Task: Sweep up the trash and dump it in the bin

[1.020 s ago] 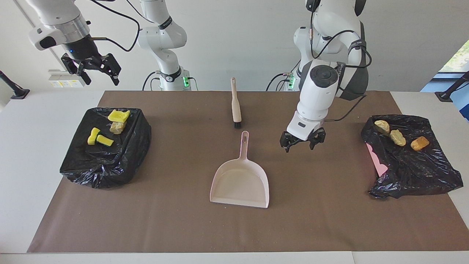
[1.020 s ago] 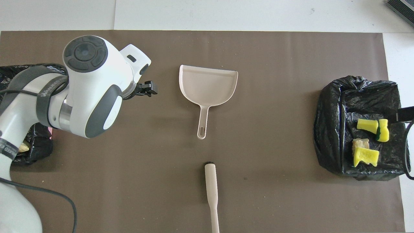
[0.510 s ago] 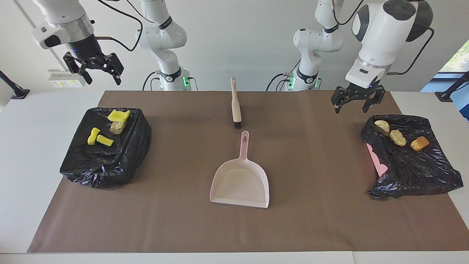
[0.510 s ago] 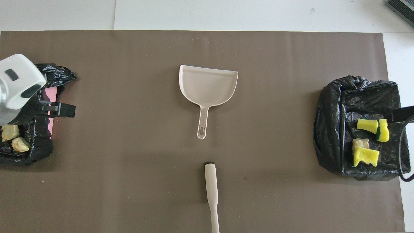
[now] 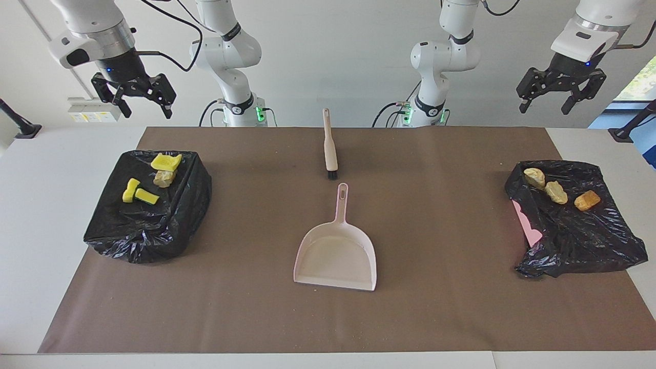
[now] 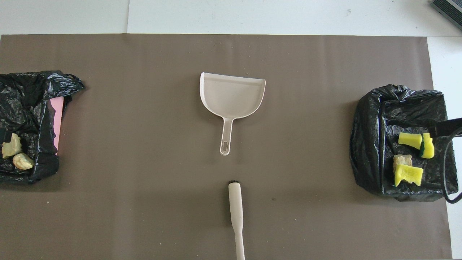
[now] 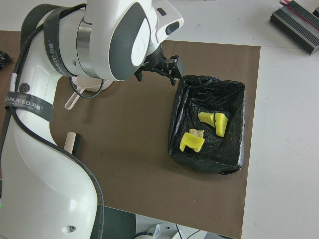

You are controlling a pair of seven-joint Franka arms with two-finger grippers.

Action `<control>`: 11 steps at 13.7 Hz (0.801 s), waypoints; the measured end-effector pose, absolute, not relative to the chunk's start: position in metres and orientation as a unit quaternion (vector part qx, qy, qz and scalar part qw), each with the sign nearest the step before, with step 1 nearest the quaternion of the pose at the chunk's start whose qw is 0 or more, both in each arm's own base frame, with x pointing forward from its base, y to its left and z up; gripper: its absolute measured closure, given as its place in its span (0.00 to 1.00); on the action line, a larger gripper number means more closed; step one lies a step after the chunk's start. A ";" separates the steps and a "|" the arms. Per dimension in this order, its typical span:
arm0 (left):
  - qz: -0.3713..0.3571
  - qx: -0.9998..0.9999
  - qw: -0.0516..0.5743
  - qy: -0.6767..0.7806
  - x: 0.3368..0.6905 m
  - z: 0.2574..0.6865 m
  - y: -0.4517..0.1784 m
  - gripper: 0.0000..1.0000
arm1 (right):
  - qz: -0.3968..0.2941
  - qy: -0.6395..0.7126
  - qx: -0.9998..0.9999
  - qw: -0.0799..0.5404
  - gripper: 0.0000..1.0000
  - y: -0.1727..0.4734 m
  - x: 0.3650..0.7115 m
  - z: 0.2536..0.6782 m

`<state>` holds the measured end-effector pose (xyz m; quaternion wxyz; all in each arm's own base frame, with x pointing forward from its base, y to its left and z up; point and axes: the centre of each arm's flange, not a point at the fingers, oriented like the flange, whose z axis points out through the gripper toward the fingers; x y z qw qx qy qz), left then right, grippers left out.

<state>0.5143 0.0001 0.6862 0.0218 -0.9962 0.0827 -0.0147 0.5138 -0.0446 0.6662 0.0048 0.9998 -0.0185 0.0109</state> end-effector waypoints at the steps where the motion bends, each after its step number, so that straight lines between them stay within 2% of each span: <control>1: -0.011 -0.996 0.021 0.083 0.521 0.684 -0.001 0.00 | 0.011 -0.018 1.000 0.005 0.00 -0.045 0.514 0.666; 5: -0.010 -0.996 0.019 0.084 0.536 0.685 -0.003 0.00 | 0.011 -0.018 1.000 0.005 0.00 -0.045 0.514 0.666; 11: -0.007 -0.996 0.018 0.085 0.525 0.692 -0.007 0.00 | 0.011 -0.019 1.000 0.005 0.00 -0.045 0.514 0.666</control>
